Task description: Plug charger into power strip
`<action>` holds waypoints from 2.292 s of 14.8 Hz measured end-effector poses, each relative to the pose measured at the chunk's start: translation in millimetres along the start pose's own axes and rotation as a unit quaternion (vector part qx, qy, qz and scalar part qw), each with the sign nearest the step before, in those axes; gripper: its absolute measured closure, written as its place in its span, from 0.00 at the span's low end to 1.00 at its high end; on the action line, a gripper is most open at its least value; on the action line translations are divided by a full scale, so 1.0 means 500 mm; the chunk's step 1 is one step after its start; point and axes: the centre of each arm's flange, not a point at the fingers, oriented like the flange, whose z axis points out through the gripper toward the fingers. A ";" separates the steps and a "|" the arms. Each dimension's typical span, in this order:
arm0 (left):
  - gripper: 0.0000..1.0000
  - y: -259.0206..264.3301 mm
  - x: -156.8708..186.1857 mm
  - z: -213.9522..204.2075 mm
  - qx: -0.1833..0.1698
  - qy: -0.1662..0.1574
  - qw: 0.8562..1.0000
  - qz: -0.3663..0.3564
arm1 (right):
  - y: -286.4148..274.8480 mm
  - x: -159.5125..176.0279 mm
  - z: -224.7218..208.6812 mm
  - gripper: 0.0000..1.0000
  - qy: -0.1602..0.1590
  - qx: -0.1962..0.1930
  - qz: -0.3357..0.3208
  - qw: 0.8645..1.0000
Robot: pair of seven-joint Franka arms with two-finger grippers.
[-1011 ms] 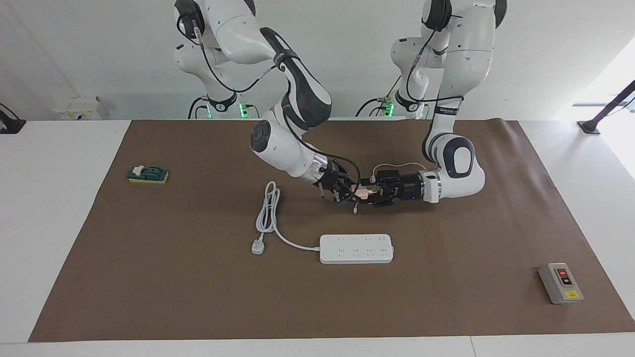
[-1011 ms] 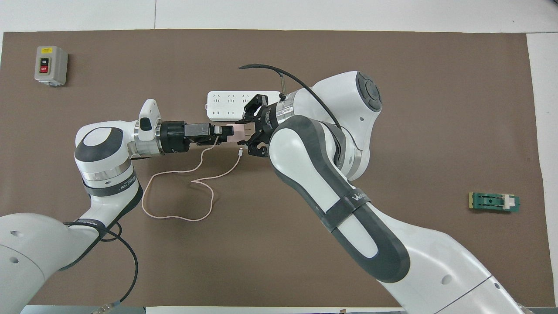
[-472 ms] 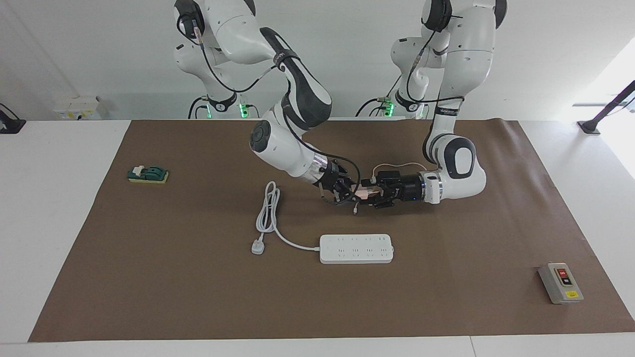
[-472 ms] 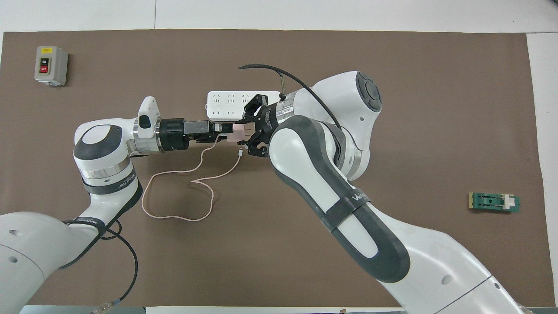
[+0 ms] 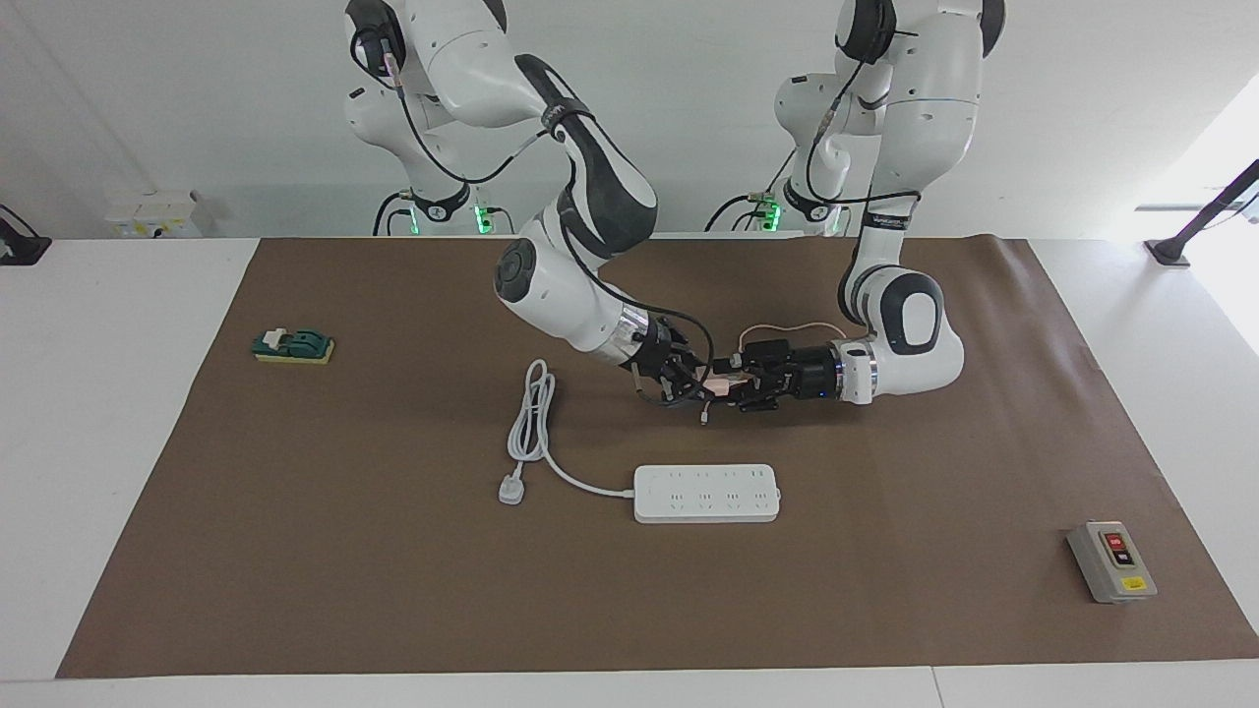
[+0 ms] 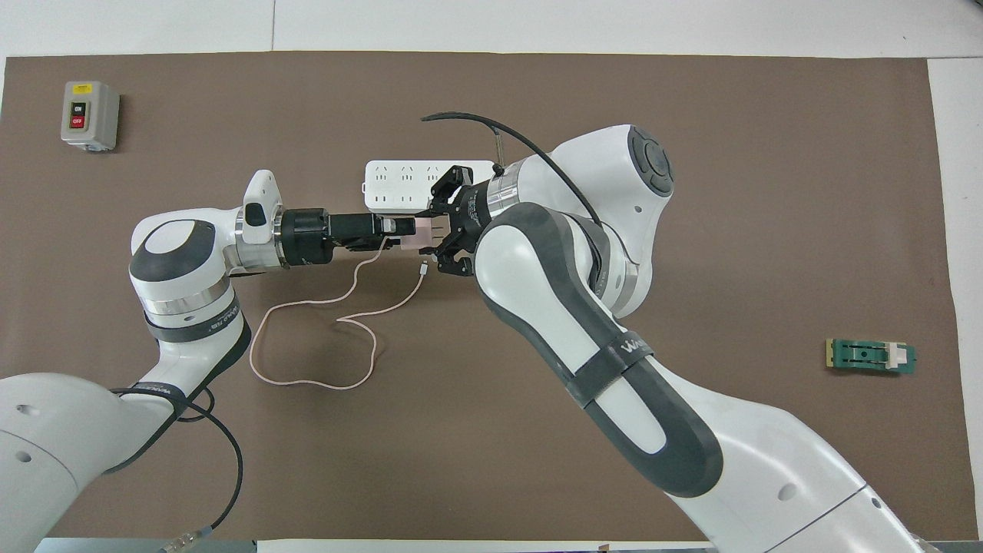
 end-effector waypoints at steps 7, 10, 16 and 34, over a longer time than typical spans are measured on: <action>0.68 0.000 0.000 -0.002 -0.002 -0.001 1.000 0.010 | -0.001 -0.002 -0.002 0.52 -0.001 0.001 0.000 1.000; 0.68 0.000 0.001 -0.002 -0.003 -0.001 1.000 0.010 | -0.001 -0.003 -0.002 0.52 -0.001 0.001 0.005 1.000; 0.68 0.002 0.000 -0.002 -0.007 -0.004 1.000 0.012 | -0.012 0.008 -0.015 0.00 0.002 0.011 0.040 0.999; 0.68 0.180 0.092 -0.093 0.074 -0.033 0.997 0.005 | -0.090 0.323 -0.448 0.00 0.101 0.012 0.018 0.995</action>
